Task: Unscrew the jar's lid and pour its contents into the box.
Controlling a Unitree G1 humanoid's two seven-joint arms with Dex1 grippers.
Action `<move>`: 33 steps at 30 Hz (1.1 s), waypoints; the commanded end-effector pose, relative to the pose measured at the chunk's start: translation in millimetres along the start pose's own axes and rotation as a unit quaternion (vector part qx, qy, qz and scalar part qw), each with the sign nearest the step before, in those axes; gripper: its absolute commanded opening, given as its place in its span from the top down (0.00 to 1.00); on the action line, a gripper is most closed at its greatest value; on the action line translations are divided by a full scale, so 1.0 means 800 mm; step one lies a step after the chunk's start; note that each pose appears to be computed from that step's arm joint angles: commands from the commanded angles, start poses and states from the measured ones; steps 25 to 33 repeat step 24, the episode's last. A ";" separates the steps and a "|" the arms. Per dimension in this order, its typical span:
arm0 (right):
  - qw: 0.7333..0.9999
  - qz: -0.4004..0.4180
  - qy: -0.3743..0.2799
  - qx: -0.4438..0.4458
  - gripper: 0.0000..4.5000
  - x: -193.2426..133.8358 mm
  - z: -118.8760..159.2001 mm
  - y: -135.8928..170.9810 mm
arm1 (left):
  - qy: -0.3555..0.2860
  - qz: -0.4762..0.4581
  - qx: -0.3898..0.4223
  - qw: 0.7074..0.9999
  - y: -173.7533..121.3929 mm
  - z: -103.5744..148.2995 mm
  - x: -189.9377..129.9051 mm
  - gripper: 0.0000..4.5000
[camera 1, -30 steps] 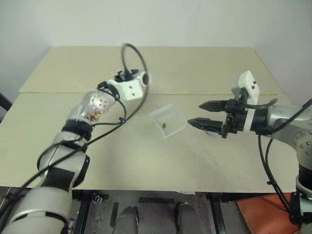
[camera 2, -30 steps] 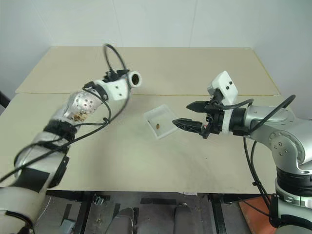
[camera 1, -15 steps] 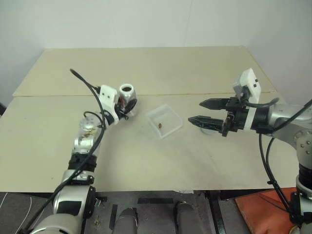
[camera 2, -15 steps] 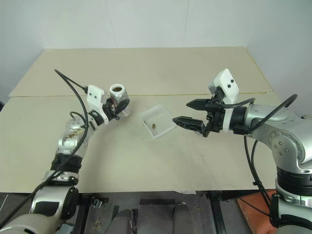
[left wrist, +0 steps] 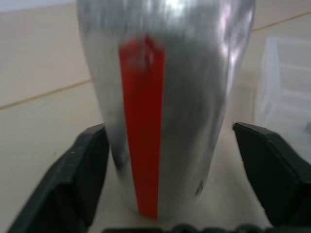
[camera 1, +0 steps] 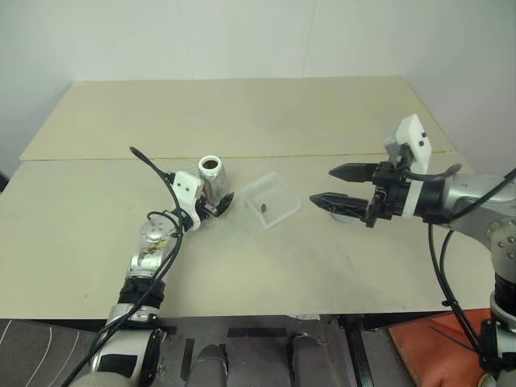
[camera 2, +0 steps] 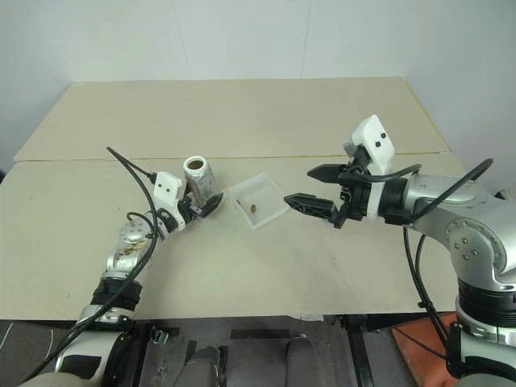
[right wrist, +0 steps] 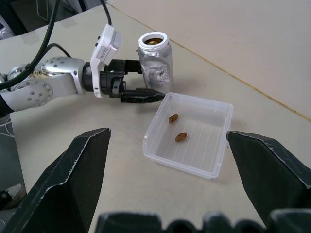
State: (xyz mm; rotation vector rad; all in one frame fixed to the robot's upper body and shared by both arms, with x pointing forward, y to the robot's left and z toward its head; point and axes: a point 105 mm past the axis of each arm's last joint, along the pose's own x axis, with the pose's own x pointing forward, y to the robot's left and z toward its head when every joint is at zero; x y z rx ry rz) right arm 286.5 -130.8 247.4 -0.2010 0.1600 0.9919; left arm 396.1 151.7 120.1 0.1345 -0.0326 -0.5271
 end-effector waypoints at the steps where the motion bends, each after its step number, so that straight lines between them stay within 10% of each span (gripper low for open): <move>1: 1.000 0.007 -0.019 -0.022 0.00 -0.005 0.012 0.009 | -0.011 -0.008 0.041 0.999 0.009 0.024 -0.021 0.00; 16: 0.996 0.000 -0.025 -0.091 0.00 -0.027 -0.005 0.012 | -0.009 -0.225 0.138 0.964 0.040 0.152 -0.184 0.00; 33: 0.994 -0.002 -0.037 -0.107 0.00 -0.021 0.002 0.011 | -0.007 -0.196 0.109 0.975 0.014 0.136 -0.198 0.00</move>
